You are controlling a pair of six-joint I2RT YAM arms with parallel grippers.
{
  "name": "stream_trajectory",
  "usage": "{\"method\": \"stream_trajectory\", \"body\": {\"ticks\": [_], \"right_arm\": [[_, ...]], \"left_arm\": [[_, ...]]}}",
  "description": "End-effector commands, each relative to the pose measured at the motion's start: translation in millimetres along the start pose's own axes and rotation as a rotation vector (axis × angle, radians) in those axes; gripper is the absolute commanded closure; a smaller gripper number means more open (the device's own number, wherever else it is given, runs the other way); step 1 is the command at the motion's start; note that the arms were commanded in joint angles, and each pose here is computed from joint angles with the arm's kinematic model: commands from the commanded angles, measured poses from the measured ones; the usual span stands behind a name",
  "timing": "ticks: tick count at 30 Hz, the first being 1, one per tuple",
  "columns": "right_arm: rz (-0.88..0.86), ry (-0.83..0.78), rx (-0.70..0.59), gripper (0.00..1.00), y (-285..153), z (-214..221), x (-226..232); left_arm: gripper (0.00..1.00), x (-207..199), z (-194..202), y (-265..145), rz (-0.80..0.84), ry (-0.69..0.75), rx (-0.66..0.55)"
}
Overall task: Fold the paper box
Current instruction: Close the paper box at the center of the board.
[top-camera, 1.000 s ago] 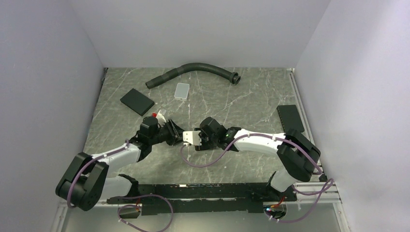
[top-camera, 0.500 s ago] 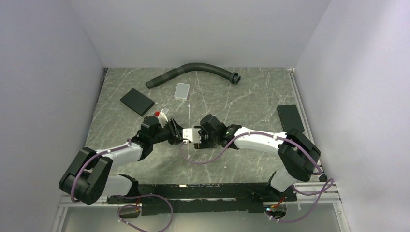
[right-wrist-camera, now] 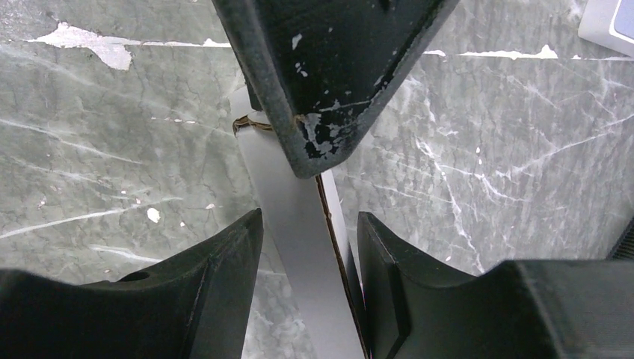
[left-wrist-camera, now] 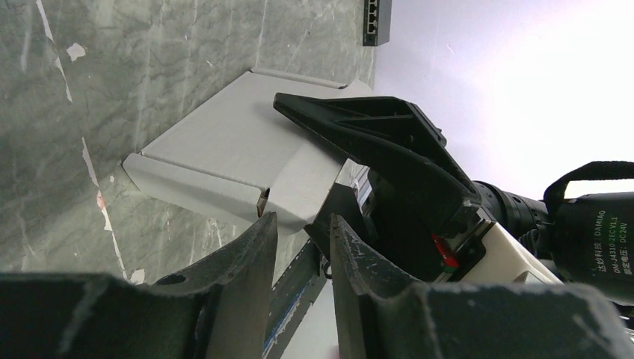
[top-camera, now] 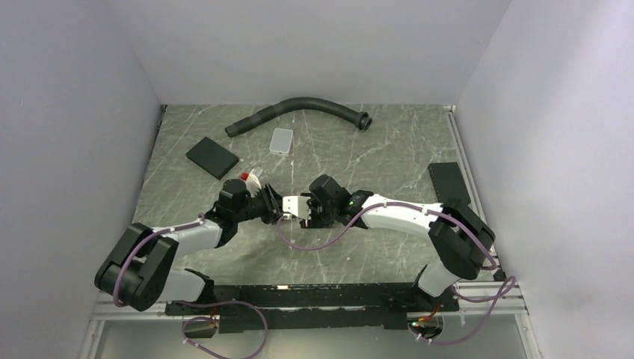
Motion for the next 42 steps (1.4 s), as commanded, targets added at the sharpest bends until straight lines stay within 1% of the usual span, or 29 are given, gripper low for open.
{"method": "stream_trajectory", "body": {"ticks": [1, 16, 24, 29, 33, 37, 39, 42], "right_arm": [[0.007, 0.021, -0.034, 0.47, 0, -13, -9], [0.011, 0.031, -0.029, 0.48, 2, -14, -11], [0.019, 0.035, -0.023, 0.49, 4, -13, -12], [0.025, 0.039, -0.016, 0.49, 4, -12, -13], [0.031, 0.04, -0.013, 0.49, 5, -12, -14], [0.032, 0.041, -0.009, 0.49, 5, -11, -14], [0.033, 0.045, -0.011, 0.49, 4, -11, -15], [0.027, 0.051, -0.021, 0.49, 2, -11, -16]], "left_arm": [[0.62, -15, -6, 1, 0.048, 0.03, 0.002], [0.62, -6, -4, 10, -0.005, -0.018, 0.024], [0.62, -3, -2, 17, -0.022, -0.069, 0.027], [0.62, -8, -1, 17, 0.017, -0.094, 0.035], [0.62, -9, -1, 16, 0.001, -0.114, 0.037], [0.62, -11, -3, 15, -0.008, -0.104, 0.031], [0.62, -10, -3, 12, -0.007, -0.081, 0.002], [0.61, -7, -6, 4, -0.053, -0.025, -0.046]]}}
Point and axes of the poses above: each gripper's point midway between its finger pads, its own y axis out along the fingers, its own x axis along the line the jaws close on, z = x × y, the point moved 4 cm from there along -y, back along the fingers
